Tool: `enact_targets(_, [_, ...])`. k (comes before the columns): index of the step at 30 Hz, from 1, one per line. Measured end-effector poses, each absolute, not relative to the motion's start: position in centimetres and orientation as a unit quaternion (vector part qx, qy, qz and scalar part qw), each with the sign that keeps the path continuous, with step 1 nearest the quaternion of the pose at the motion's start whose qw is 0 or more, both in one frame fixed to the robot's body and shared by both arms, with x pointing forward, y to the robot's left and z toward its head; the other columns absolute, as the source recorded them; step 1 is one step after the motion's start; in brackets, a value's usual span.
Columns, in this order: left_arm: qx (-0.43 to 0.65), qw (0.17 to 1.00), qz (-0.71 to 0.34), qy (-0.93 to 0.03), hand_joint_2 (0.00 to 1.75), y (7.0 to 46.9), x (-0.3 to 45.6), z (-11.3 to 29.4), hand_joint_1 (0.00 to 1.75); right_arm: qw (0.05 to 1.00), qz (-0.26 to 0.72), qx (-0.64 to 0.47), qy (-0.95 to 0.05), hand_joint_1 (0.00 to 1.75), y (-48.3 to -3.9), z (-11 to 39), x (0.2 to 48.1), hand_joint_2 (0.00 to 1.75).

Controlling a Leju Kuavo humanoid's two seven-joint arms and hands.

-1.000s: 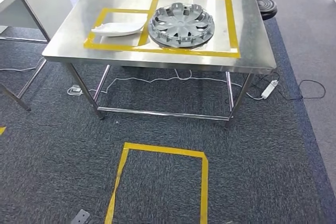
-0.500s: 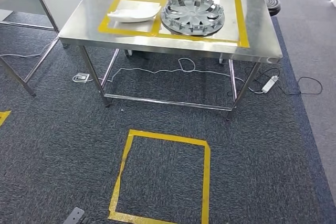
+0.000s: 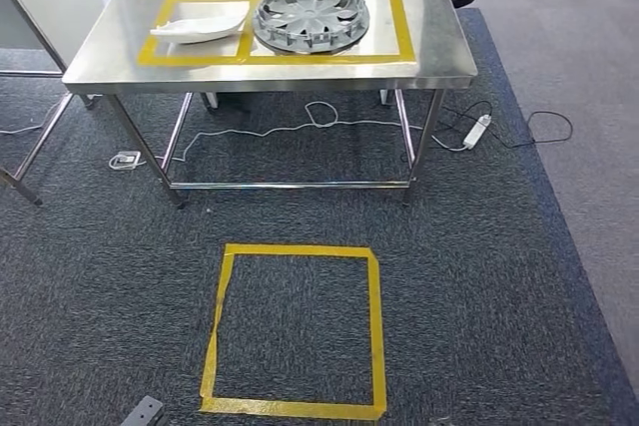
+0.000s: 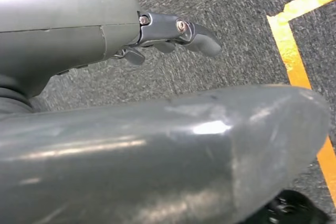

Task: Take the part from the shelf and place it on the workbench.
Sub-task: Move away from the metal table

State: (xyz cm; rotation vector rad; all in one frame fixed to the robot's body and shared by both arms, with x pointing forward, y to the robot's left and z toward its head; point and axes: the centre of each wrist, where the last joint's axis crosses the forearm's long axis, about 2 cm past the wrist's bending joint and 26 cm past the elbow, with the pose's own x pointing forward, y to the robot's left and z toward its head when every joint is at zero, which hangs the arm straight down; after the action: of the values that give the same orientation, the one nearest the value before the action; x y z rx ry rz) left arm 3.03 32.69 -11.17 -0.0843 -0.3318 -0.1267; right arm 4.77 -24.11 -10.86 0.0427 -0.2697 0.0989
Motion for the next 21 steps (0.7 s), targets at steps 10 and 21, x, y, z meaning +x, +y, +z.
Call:
enact_targets(10, [-0.04, 0.986, -0.064, -0.151, 0.0, 32.7, 3.4, -11.1, 0.0, 0.991, 0.045, 0.018, -0.124, 0.0, -23.4, -10.7, 5.2, 0.0])
enact_targets(21, [-0.096, 0.973, -0.156, -0.144, 0.0, 29.4, 2.8, -11.3, 0.0, 0.994, -0.042, 0.019, -0.101, 0.0, -18.6, -8.5, 12.3, 0.0])
